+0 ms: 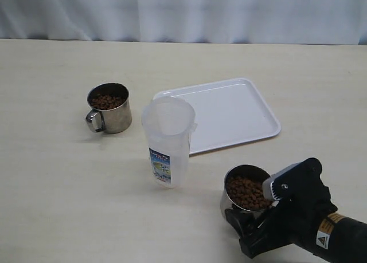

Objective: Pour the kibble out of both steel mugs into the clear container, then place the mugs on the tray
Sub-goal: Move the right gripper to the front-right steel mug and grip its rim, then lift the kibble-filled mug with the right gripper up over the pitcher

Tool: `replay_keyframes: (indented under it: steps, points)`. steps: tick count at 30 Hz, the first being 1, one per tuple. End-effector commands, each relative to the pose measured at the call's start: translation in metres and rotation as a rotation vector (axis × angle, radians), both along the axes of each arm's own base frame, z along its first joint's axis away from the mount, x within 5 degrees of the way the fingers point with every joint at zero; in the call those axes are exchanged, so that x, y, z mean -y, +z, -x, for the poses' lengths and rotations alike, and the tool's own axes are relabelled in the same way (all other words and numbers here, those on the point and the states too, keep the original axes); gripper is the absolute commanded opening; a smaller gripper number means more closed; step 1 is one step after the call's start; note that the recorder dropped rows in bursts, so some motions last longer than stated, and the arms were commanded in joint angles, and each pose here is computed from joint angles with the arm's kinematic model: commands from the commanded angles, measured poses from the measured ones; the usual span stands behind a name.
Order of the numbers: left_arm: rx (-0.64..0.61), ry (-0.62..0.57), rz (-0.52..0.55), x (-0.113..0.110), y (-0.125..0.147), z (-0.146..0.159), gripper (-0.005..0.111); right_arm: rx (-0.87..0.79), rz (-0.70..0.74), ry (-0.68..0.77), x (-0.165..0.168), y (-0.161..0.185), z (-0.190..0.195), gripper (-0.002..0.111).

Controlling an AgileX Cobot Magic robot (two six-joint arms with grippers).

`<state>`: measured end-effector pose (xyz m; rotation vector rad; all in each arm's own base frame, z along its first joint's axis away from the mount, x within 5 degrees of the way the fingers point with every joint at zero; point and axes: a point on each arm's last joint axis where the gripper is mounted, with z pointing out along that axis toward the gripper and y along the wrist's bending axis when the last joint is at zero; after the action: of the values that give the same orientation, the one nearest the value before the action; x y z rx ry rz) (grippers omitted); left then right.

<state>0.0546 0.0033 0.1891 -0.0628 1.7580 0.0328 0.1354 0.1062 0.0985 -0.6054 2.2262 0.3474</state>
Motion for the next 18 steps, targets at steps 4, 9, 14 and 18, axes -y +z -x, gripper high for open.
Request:
replay_keyframes:
  steps: [4,9,14,18]
  points:
    - [-0.001,-0.008,0.003,0.0,-0.001,0.0,0.0,0.031,0.009,0.025,-0.012,-0.006,-0.013,0.08]
    - [0.0,-0.008,0.003,0.0,-0.001,0.0,0.0,0.012,-0.003,0.006,-0.014,-0.009,-0.016,0.08]
    - [0.0,-0.008,0.003,0.0,-0.001,0.0,0.0,0.018,-0.011,0.0,-0.016,-0.01,-0.018,0.08]
    - [0.0,-0.008,0.003,0.0,-0.001,0.0,0.0,0.012,-0.006,0.0,-0.018,-0.012,-0.02,0.08]
